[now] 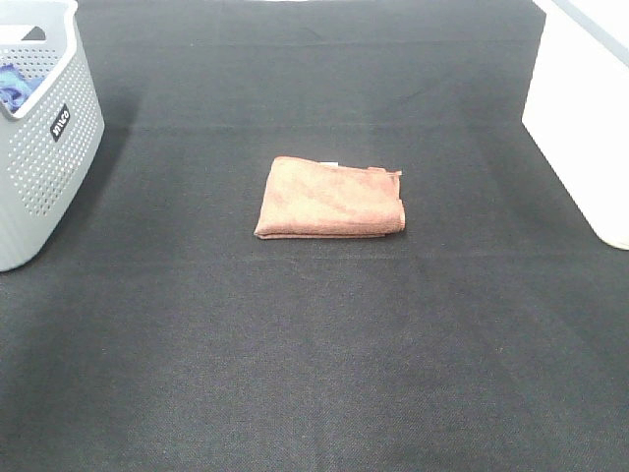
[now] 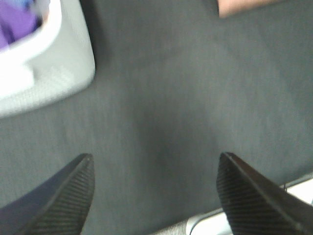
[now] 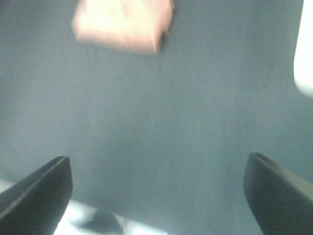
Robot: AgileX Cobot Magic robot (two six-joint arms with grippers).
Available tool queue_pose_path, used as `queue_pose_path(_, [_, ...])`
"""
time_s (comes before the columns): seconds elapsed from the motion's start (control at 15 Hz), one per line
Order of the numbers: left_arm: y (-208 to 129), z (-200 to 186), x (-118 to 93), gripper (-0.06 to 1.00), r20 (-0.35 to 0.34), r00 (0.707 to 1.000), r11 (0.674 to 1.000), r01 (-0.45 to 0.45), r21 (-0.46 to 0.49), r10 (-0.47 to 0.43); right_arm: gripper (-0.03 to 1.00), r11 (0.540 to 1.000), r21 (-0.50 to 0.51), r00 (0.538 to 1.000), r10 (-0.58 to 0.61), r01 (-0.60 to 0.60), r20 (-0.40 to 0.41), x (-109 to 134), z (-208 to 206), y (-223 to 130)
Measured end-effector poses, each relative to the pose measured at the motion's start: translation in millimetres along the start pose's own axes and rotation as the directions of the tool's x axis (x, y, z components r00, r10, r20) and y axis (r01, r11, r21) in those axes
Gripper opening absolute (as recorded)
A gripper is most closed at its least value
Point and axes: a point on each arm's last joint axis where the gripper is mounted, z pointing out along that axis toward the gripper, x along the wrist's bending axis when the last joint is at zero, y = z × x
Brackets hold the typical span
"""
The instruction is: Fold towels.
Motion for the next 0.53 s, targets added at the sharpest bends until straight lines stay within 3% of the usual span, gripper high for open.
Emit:
queue_pose_path(0.2, [-43,0,1,0.68,0.000,1.000,1.000,0.000,-0.006,0.000,0.89,1.000,0.031,1.000,0.004,-0.004,0.004,2,6,-46])
queue_pose_path(0.33, [-88,-3,3,0.68,0.002,1.000,0.998,0.001,-0.062,-0.001,0.89,0.999,0.042,1.000,0.004,-0.004,0.004,4,13,-93])
queue_pose_path(0.53, [-123,-1,4,0.68,-0.007,0.997,0.986,-0.072,-0.150,0.072,0.89,1.000,0.020,1.000,-0.006,0.006,0.021,4,21,-134])
